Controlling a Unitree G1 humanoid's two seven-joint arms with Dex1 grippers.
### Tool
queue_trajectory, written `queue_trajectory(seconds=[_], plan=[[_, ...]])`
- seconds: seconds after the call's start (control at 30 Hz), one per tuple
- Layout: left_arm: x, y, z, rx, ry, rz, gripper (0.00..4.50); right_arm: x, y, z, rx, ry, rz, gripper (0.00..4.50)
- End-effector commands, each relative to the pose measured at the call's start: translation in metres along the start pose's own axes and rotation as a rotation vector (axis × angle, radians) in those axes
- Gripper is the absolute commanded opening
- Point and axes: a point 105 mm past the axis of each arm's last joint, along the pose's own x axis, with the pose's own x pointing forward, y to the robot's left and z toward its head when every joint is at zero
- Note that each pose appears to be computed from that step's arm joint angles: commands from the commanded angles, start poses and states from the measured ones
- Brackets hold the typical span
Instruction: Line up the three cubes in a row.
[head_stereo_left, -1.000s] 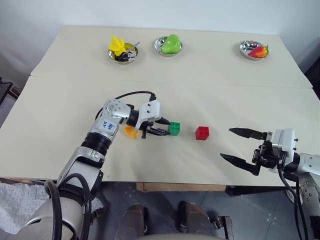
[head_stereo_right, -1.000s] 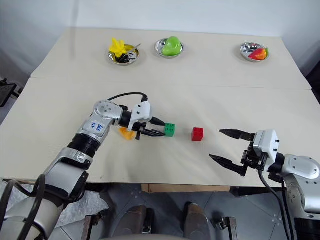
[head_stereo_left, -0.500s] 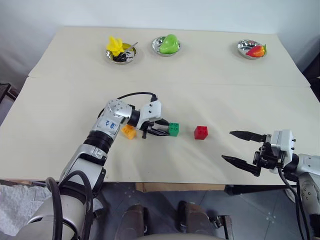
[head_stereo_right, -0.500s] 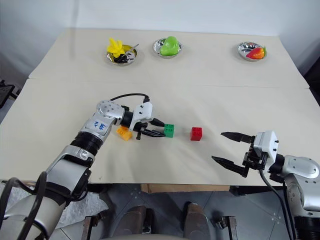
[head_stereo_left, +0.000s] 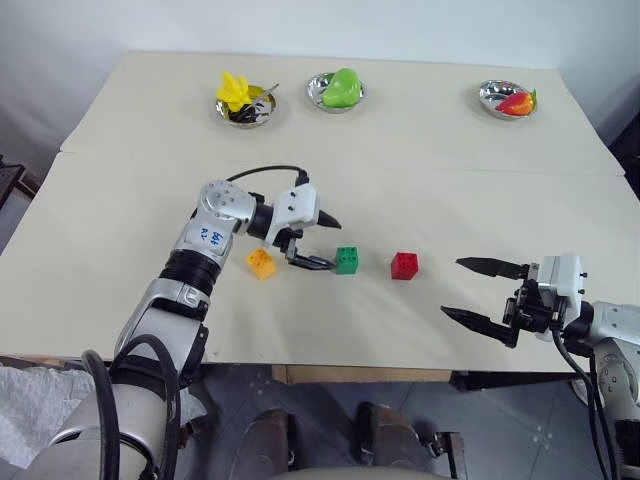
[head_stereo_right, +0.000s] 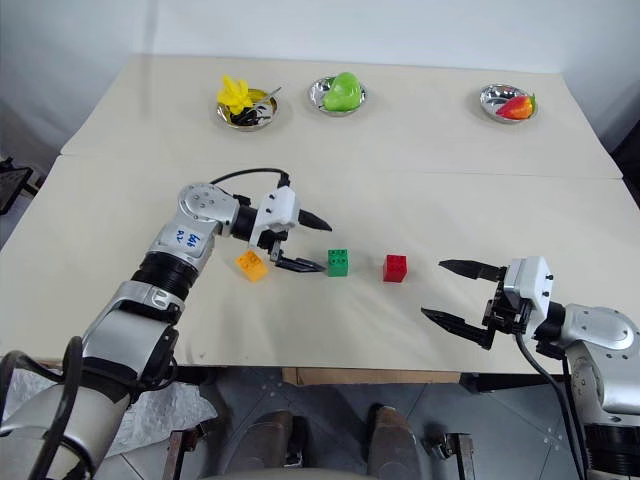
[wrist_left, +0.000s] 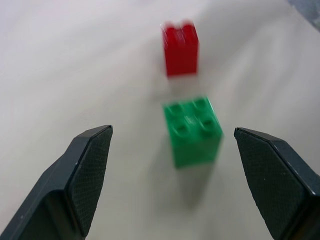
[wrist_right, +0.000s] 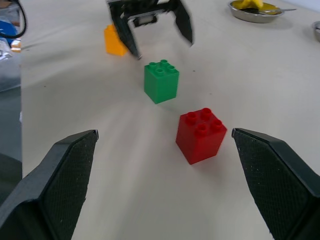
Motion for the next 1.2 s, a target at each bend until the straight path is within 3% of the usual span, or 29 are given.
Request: queue_trajectory(seconds=[0.03, 0.07, 0.2, 0.3, 0.43, 0.73, 0.87, 1.2], plan=[[-0.033, 0.000, 0.022, 0.018, -0.108, -0.026, 4.31, 0.009, -0.003, 0.006, -0.049, -0.025, 0.018, 4.50], [-0.042, -0.003, 0.025, 0.020, -0.137, -0.032, 4.49, 0.011, -0.003, 0.006, -0.038, -0.032, 0.030, 4.50], [-0.080, -0.004, 0.012, -0.012, -0.161, 0.134, 4.49, 0.021, -0.003, 0.008, -0.018, -0.048, 0.062, 4.50], [-0.128, -0.021, -0.017, -0.100, -0.133, 0.353, 4.49, 0.039, 0.000, 0.020, -0.048, -0.105, 0.111, 4.50], [-0.176, -0.072, -0.048, -0.212, -0.091, 0.607, 4.49, 0.058, 0.011, 0.031, -0.051, -0.143, 0.192, 4.50], [-0.232, -0.185, -0.080, -0.467, 0.070, 1.000, 4.49, 0.076, 0.025, 0.044, -0.085, -0.201, 0.298, 4.50], [-0.218, -0.200, -0.078, -0.506, 0.088, 0.954, 4.49, 0.074, 0.021, 0.046, -0.096, -0.206, 0.284, 4.50], [-0.139, -0.137, -0.062, -0.454, -0.045, 0.785, 4.49, 0.055, 0.009, 0.035, -0.133, -0.127, 0.228, 4.50]])
